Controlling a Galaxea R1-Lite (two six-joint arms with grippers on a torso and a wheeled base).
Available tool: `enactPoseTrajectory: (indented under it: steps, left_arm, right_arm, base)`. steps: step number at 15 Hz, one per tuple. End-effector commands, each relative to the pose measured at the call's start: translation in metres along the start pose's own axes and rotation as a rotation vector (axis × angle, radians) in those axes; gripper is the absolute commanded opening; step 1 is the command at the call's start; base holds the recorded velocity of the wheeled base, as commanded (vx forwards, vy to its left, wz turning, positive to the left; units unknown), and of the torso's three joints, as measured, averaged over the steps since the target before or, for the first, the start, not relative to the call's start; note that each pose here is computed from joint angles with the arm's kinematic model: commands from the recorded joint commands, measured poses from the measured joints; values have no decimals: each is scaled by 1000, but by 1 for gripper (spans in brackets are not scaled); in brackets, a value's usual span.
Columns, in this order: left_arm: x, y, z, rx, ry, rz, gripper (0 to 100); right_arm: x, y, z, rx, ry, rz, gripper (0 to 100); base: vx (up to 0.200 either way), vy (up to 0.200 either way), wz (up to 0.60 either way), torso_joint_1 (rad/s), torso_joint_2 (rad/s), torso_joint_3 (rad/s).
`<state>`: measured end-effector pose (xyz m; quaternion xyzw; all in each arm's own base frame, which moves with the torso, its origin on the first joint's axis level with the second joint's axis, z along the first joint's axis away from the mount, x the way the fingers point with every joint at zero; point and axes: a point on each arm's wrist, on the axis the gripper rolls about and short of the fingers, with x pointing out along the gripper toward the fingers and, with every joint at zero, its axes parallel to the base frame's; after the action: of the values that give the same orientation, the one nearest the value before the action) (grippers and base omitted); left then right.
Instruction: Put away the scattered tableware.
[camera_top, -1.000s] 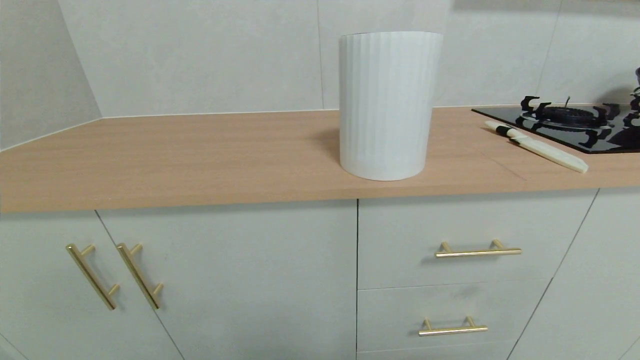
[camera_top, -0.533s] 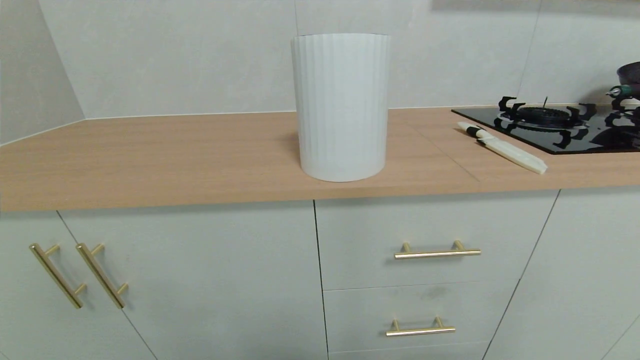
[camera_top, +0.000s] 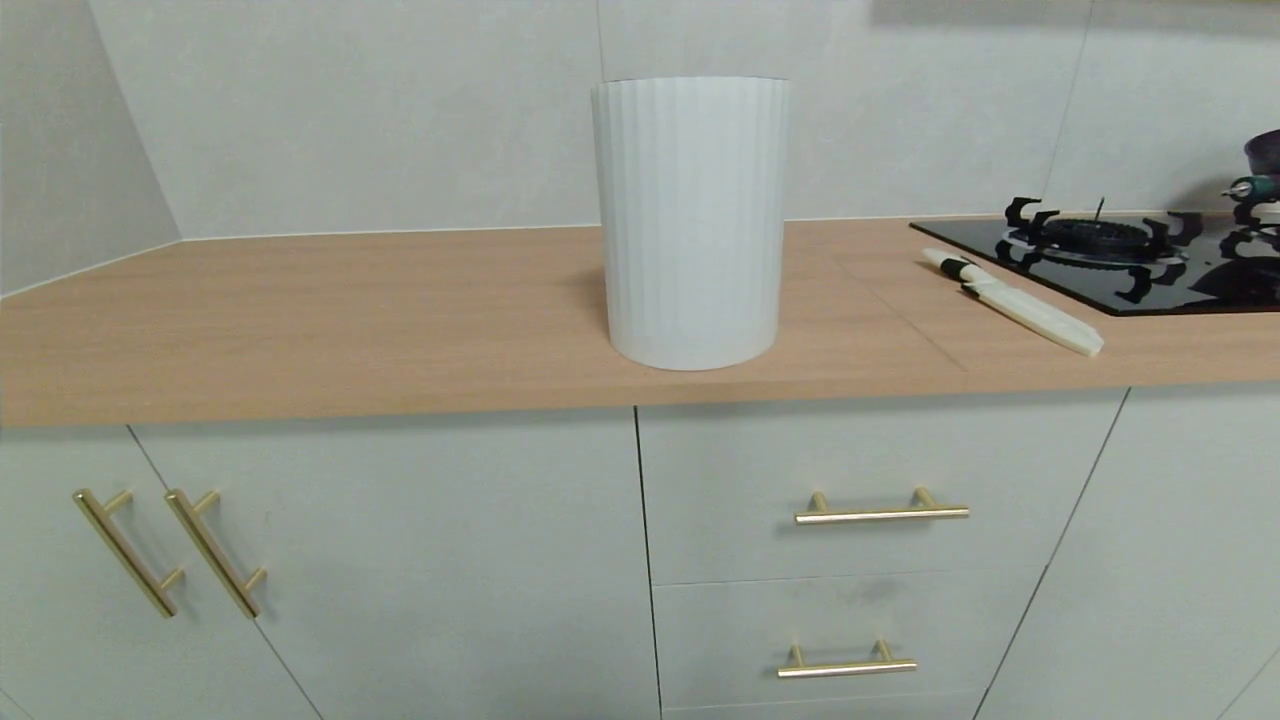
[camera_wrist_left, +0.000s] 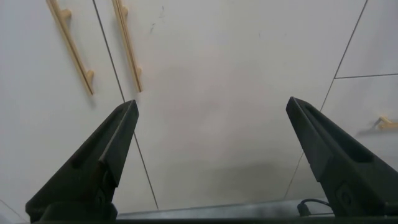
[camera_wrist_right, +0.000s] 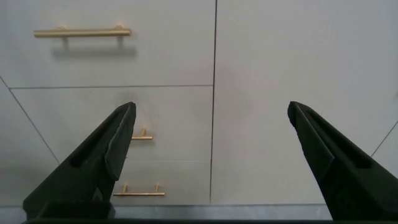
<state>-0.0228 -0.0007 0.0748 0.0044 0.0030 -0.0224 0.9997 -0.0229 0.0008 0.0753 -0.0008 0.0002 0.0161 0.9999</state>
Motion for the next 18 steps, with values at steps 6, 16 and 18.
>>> enactPoseTrajectory:
  steps: [6,16,18]
  left_arm:
    - [0,0,0,0,0,0,100]
    - [0,0,0,0,0,0,100]
    - [0,0,0,0,0,0,100]
  right_arm:
    - [0,0,0,2,1,0,100]
    - [0,0,0,2,1,0,100]
    - [0,0,0,2,1,0,100]
  base:
    - [0,0,0,111,-382,-279]
    - [0,0,0,189,-473,-280]
    - [0,0,0,215,-495,-288]
